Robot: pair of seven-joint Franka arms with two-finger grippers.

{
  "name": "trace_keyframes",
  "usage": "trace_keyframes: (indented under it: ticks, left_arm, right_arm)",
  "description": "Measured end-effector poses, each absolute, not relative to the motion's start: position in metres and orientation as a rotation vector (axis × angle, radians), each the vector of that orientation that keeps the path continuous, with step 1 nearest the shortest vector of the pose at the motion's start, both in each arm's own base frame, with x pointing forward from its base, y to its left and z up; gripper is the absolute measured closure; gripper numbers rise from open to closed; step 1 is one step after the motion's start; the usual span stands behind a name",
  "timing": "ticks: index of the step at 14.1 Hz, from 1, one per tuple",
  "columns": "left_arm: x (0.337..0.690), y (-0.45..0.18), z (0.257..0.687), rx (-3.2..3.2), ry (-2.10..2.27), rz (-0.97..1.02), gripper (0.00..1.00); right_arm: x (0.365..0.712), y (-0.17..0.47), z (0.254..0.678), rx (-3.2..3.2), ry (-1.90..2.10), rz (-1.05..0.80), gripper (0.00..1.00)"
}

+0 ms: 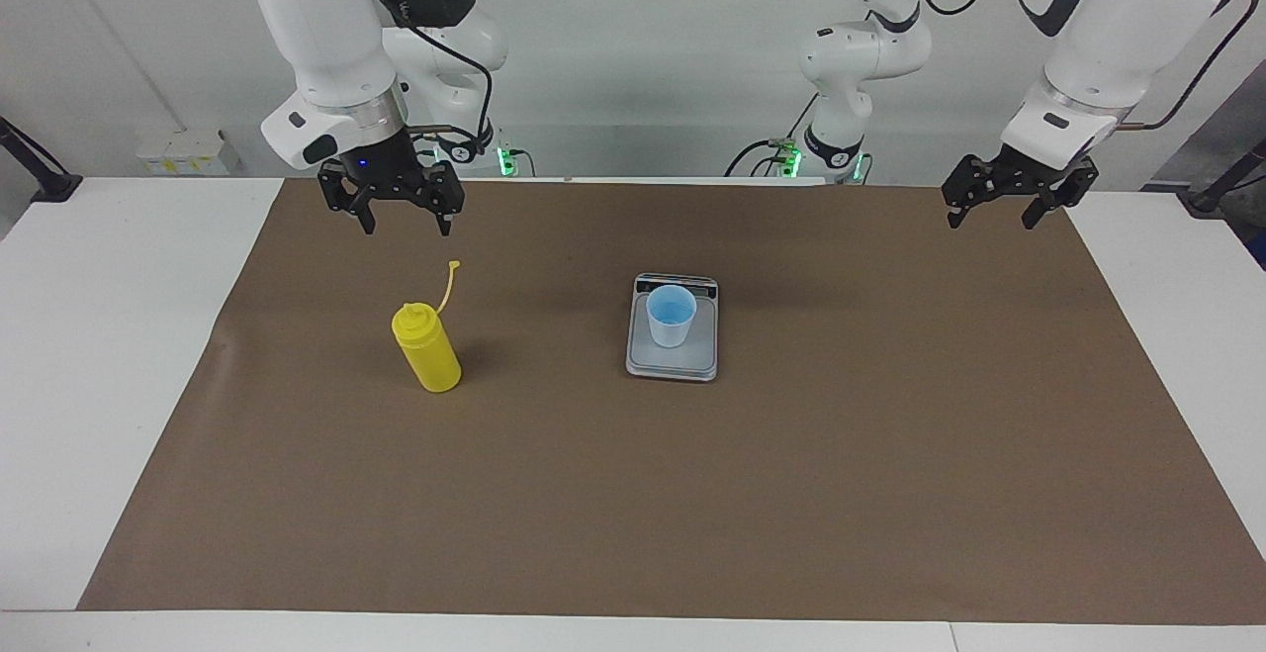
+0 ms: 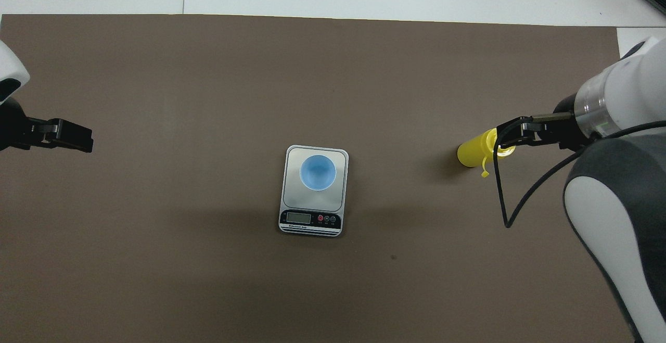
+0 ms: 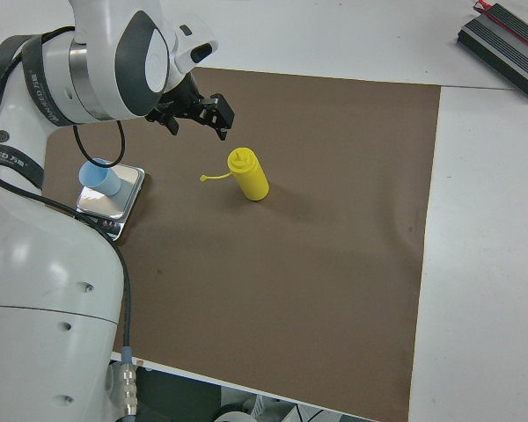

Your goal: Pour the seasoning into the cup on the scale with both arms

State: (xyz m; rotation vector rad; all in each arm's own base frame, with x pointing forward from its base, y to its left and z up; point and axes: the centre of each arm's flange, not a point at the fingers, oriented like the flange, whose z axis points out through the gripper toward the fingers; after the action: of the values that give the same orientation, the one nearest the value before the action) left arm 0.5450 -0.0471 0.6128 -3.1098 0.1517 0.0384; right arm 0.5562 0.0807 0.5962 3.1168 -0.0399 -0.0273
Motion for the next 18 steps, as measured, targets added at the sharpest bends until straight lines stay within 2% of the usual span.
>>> trace_keyframes:
  ticks: [18]
  left_arm:
    - [0.545,-0.047,0.613,-3.110,0.152,0.038,0.00]
  right_arm:
    - [0.554,0.060,0.595,3.166,-0.004,-0.024,0.00]
